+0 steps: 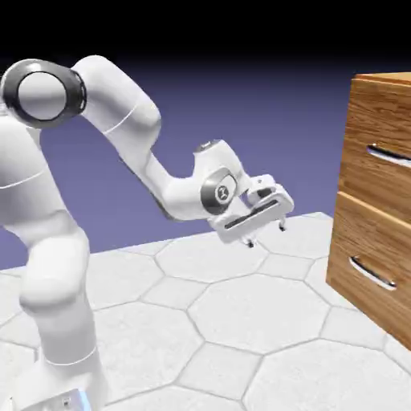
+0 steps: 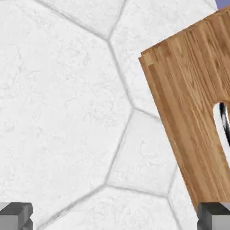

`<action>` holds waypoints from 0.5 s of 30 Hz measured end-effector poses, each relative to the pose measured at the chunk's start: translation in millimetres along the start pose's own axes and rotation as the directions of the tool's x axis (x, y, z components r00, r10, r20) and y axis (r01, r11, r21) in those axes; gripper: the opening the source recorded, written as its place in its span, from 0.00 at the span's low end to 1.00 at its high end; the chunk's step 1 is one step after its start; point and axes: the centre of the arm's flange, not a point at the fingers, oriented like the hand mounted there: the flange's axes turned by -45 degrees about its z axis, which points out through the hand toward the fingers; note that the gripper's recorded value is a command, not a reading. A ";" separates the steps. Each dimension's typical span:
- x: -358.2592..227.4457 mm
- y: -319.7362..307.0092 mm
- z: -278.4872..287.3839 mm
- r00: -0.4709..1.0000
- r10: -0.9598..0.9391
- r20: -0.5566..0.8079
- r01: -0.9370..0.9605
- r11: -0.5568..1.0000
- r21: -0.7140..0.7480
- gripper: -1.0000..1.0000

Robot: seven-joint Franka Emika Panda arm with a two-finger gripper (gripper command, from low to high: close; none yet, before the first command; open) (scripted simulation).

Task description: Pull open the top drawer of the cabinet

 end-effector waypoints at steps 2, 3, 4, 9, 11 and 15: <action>9.3 -5.2 14.3 0.986 -0.166 0.004 0.165 0.986 0.025 0.50; 14.3 -8.1 21.0 0.969 -0.247 0.001 0.247 0.968 0.036 0.50; 19.0 -11.0 27.6 0.945 -0.326 -0.003 0.325 0.944 0.047 0.50; 40.3 -24.6 56.6 0.745 -0.665 -0.051 0.667 0.742 0.068 0.50; 48.3 -29.4 66.2 0.633 -0.770 -0.074 0.774 0.630 0.059 0.50; 64.4 -36.9 81.2 0.375 -0.921 -0.109 0.927 0.376 0.011 0.50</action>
